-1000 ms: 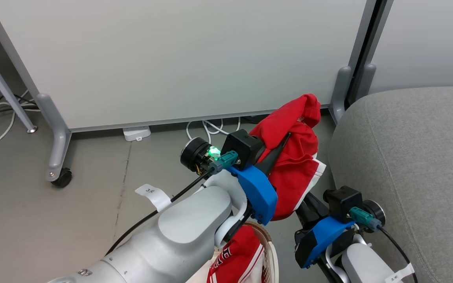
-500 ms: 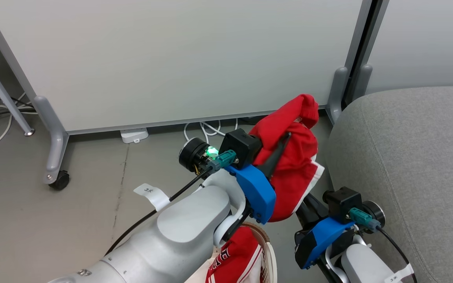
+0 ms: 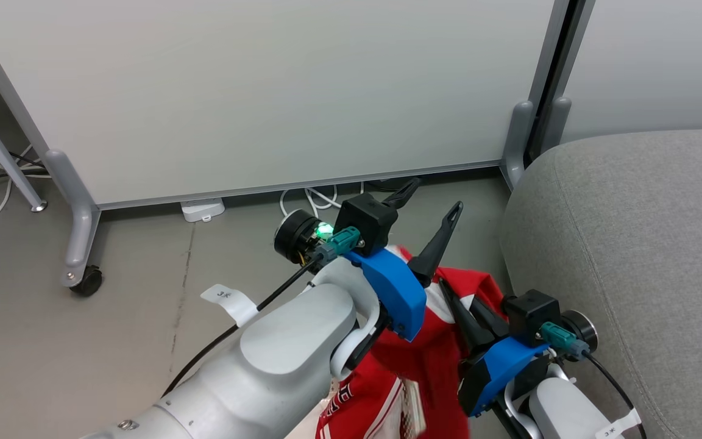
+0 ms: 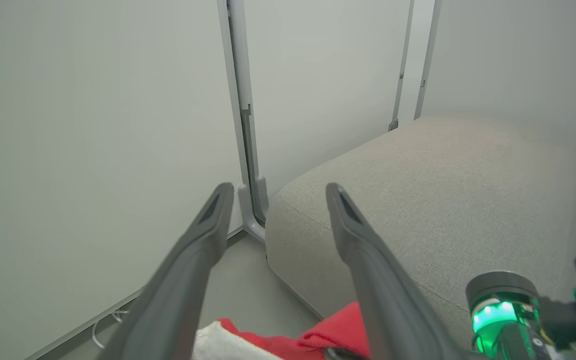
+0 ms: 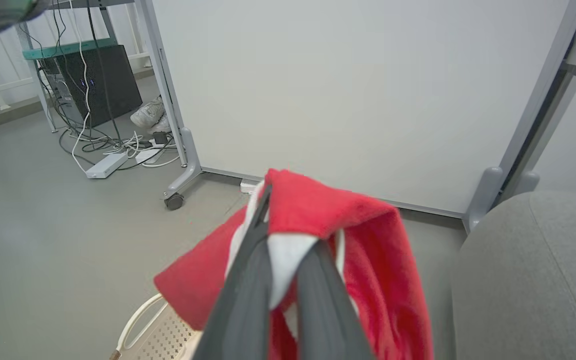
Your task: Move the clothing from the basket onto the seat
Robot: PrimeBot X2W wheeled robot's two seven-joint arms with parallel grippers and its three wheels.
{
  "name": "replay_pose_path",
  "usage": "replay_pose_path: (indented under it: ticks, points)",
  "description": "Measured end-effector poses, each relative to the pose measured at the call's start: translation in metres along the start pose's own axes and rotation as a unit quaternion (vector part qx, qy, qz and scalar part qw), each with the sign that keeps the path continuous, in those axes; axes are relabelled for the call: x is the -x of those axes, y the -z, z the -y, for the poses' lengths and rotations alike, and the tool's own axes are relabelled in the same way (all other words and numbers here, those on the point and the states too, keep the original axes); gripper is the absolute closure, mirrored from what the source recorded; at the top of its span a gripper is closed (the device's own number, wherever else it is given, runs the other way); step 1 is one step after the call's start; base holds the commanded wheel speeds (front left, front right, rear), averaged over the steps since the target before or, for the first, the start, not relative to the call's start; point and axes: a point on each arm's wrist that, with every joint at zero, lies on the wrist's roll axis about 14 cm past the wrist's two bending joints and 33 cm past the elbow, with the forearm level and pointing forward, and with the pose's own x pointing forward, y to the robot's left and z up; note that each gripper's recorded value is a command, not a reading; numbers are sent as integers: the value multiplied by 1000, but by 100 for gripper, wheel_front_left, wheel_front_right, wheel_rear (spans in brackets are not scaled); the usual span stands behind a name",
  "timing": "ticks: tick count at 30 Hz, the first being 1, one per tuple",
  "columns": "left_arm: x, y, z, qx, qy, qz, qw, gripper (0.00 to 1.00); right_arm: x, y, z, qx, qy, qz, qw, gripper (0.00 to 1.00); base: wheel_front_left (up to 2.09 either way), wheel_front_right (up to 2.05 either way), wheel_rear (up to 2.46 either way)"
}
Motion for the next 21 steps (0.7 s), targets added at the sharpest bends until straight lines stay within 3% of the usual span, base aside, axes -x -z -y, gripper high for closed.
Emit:
replay_pose_path:
  ticks: [8,21]
  points:
    - [9,4,-6,14,-24,21,999,0,0,-1,9,-2,13,4,1000,100,0,0,0]
    - [65,28,-33,22,-108,52,993,0,0,-5,20,-6,30,15,999,100,0,0,0]
